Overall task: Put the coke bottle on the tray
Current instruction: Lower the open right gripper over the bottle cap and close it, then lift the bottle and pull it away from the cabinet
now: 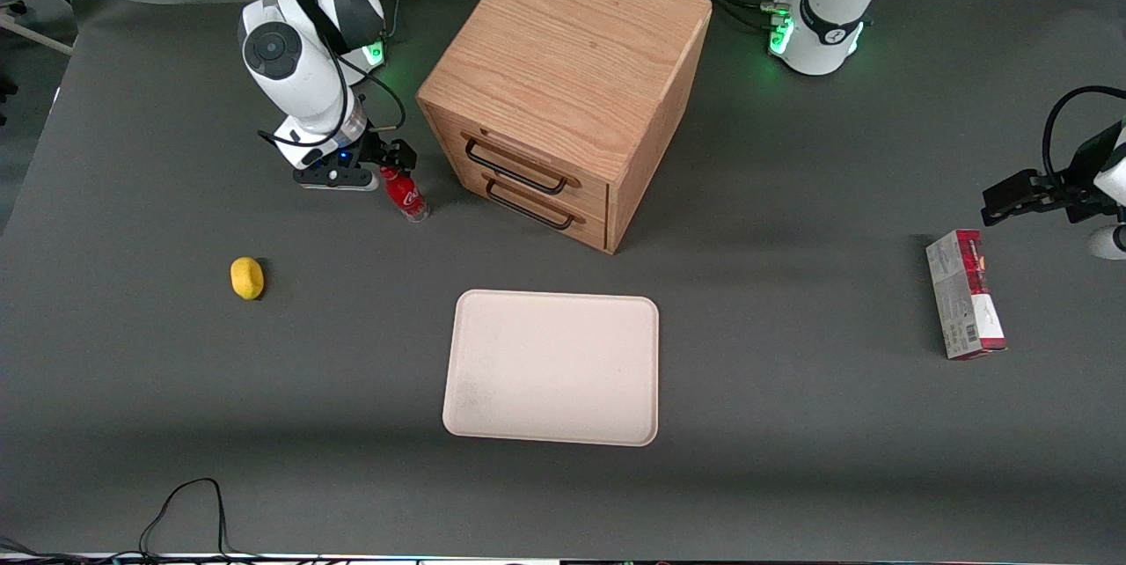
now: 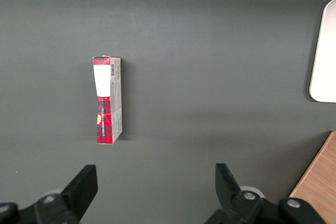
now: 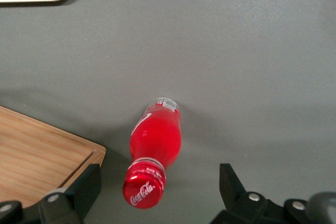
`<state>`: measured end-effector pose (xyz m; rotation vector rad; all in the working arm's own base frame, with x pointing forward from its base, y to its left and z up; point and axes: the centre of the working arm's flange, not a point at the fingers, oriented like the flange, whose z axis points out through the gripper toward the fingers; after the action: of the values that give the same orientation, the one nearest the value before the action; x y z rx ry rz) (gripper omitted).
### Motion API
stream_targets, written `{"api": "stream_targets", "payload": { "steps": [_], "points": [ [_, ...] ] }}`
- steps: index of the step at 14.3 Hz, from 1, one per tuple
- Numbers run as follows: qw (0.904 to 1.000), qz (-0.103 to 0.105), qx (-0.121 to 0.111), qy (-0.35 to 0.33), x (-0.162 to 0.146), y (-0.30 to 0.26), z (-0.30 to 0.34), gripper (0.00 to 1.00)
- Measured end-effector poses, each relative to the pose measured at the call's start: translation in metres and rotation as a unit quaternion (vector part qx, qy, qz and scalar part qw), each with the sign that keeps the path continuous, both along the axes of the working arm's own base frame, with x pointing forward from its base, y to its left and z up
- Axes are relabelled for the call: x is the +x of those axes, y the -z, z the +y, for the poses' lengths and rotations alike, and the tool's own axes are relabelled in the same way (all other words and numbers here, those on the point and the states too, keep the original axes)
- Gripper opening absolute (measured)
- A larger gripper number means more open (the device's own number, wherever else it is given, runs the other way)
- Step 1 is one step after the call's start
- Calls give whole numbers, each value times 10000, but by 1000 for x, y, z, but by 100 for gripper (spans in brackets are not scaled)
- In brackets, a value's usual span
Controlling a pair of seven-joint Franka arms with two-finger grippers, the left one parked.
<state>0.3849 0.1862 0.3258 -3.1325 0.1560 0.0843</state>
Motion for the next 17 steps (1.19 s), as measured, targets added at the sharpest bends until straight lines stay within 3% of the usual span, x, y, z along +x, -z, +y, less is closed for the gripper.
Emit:
{"api": "stream_targets", "payload": {
  "steps": [4, 6, 10, 17],
  "points": [
    [10000, 8, -4, -33, -2, 1, 4, 99],
    [10000, 9, -5, -44, -3, 1, 6, 81],
    [10000, 7, -3, -42, -3, 1, 6, 34],
    [10000, 19, -4, -39, -3, 0, 6, 31]
  ]
}}
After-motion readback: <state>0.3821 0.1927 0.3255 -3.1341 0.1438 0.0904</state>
